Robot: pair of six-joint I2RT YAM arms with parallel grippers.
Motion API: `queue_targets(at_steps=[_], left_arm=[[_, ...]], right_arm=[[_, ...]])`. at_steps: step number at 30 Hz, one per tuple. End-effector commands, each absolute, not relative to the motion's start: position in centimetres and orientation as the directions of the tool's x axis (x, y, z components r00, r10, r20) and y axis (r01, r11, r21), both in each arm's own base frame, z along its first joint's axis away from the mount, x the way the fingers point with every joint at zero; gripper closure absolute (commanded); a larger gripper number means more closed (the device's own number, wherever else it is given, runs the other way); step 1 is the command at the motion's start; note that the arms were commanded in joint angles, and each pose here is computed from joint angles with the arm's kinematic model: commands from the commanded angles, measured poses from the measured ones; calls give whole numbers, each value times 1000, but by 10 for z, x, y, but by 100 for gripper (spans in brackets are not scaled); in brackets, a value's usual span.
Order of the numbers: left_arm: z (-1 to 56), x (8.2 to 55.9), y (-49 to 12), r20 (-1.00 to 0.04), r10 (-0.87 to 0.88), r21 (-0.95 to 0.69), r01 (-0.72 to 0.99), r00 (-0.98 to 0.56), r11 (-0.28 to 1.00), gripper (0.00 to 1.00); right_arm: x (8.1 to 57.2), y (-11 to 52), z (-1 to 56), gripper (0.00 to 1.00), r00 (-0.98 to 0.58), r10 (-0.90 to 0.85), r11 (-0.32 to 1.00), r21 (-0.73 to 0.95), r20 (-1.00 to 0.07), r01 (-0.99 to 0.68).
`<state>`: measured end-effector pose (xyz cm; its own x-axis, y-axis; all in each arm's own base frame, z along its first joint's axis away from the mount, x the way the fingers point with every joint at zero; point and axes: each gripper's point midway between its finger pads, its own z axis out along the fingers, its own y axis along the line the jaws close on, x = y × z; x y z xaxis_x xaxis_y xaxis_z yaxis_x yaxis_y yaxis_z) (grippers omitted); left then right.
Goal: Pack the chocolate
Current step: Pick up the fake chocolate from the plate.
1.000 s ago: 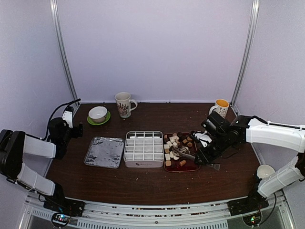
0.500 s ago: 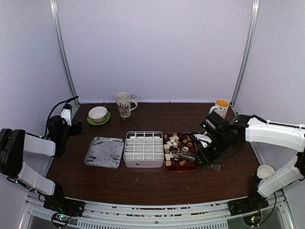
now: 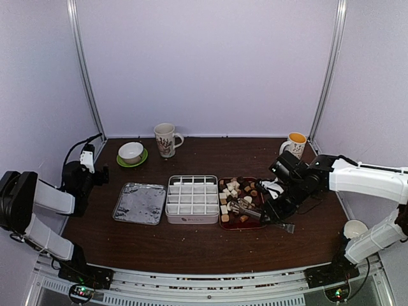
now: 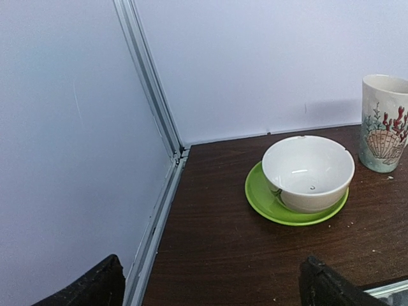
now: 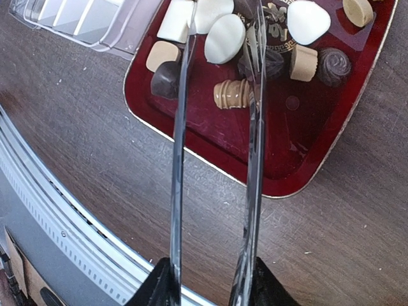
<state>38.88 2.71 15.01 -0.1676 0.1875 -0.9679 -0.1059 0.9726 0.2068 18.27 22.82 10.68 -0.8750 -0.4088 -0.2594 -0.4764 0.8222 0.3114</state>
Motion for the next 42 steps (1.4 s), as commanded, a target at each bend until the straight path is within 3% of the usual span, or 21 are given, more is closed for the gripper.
queue_targets(at_steps=[1,13,25,33,42], left_arm=[[164,390,27,-978,180,191,-112,-102,975,2],[165,390,28,-979,180,190,-113,-100,975,2],[165,390,28,-979,179,190,-113,-100,975,2],[165,390,27,-979,180,191,-112,-100,975,2],[165,390,28,-979,180,190,-113,-100,975,2]], right_arm=[[183,231,105,65,-880,-400,825,318,-255,-468],[192,229,135,77,-862,-368,825,306,-349,-476],[194,226,137,75,-862,-362,836,286,-354,-469],[202,229,165,76,-830,-330,821,297,-450,-488],[212,267,205,77,-768,-286,711,411,-573,-571]])
